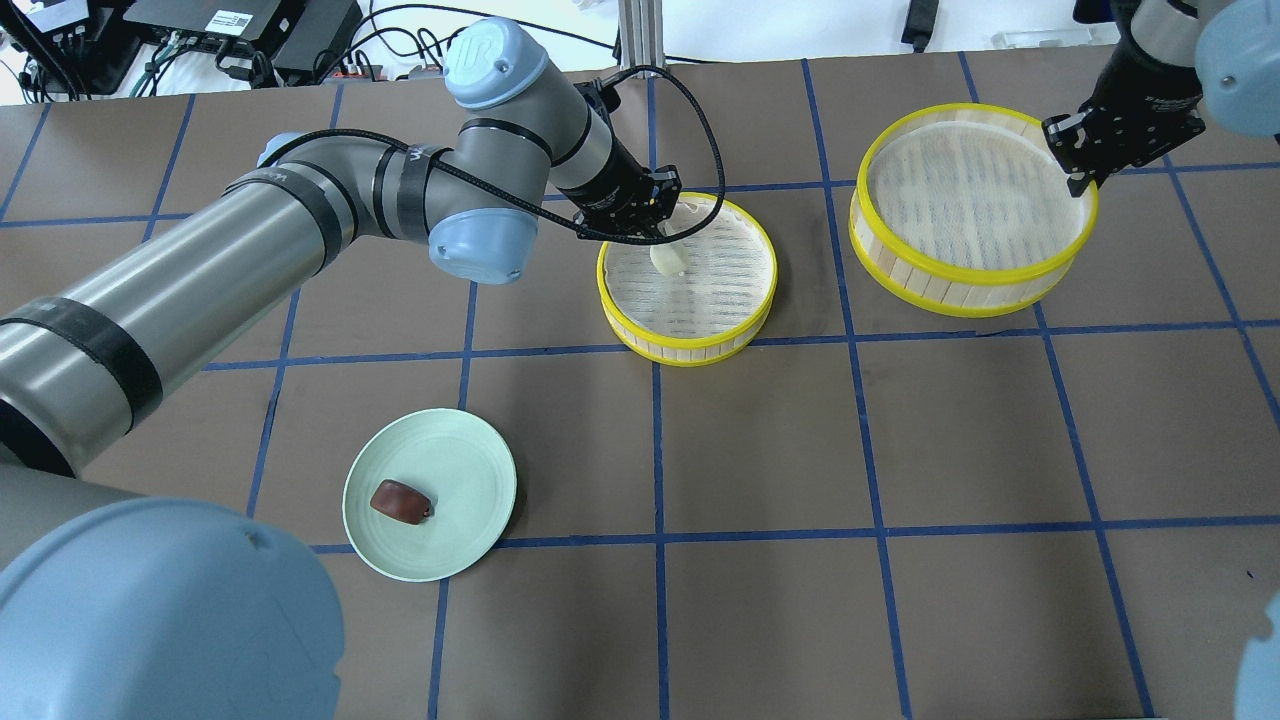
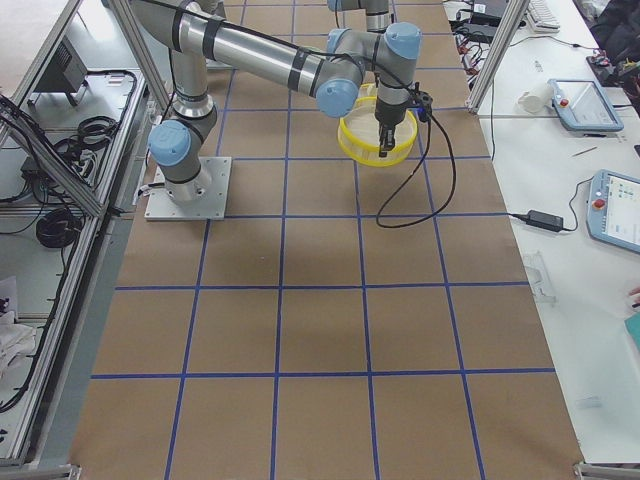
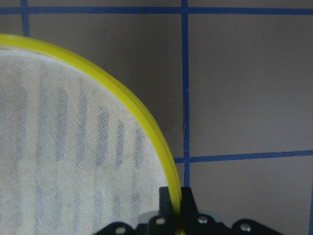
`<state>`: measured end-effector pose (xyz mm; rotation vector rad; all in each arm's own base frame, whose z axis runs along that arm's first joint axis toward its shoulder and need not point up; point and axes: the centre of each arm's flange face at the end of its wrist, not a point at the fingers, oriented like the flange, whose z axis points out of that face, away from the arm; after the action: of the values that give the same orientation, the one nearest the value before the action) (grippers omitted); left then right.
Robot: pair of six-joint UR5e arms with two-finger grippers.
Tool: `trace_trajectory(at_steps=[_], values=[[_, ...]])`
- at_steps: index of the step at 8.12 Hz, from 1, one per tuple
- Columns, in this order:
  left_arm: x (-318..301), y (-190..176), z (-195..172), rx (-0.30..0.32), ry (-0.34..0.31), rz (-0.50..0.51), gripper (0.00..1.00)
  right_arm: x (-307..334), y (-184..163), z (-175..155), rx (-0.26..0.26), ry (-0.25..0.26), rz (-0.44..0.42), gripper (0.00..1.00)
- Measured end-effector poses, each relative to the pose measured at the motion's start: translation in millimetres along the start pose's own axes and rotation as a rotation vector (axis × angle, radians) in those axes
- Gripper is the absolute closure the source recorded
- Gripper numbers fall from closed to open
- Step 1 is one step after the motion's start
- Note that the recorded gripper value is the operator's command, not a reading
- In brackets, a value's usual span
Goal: Place buns in different layers of steamer
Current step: 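Lower the white bun into the bottom steamer tier and open the left gripper, then restack the top tier with the right gripper while left moves toward the plate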
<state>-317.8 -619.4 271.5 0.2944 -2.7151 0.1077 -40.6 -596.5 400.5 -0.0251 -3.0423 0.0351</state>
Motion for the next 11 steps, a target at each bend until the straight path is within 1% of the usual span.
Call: trace_trajectory(at_steps=[1, 4, 6, 7, 9, 10, 11], values=[[-1, 0, 4, -0.006, -0.001, -0.009, 0.37, 0, 0, 1, 0.000, -0.001, 0.000, 1.00], [0, 0, 1, -0.004, 0.002, -0.071, 0.22, -1, 0, 2, -0.002, -0.003, -0.002, 1.00], [5, 3, -15, 0.007, -0.001, -0.088, 0.17, -1, -1, 2, -0.002, -0.005, -0.002, 1.00], [5, 7, -31, 0.005, -0.034, -0.090, 0.13, -1, 0, 1, 0.000, -0.006, 0.000, 1.00], [-9, 13, -58, 0.008, -0.179, -0.097, 0.03, -5, 1, -3, 0.008, -0.015, 0.007, 1.00], [-23, 13, -68, 0.005, -0.253, -0.088, 0.01, -10, 1, -5, 0.013, -0.021, 0.020, 1.00], [-42, 10, -78, -0.013, -0.316, -0.080, 0.00, -24, 0, -10, 0.028, -0.024, 0.040, 1.00]])
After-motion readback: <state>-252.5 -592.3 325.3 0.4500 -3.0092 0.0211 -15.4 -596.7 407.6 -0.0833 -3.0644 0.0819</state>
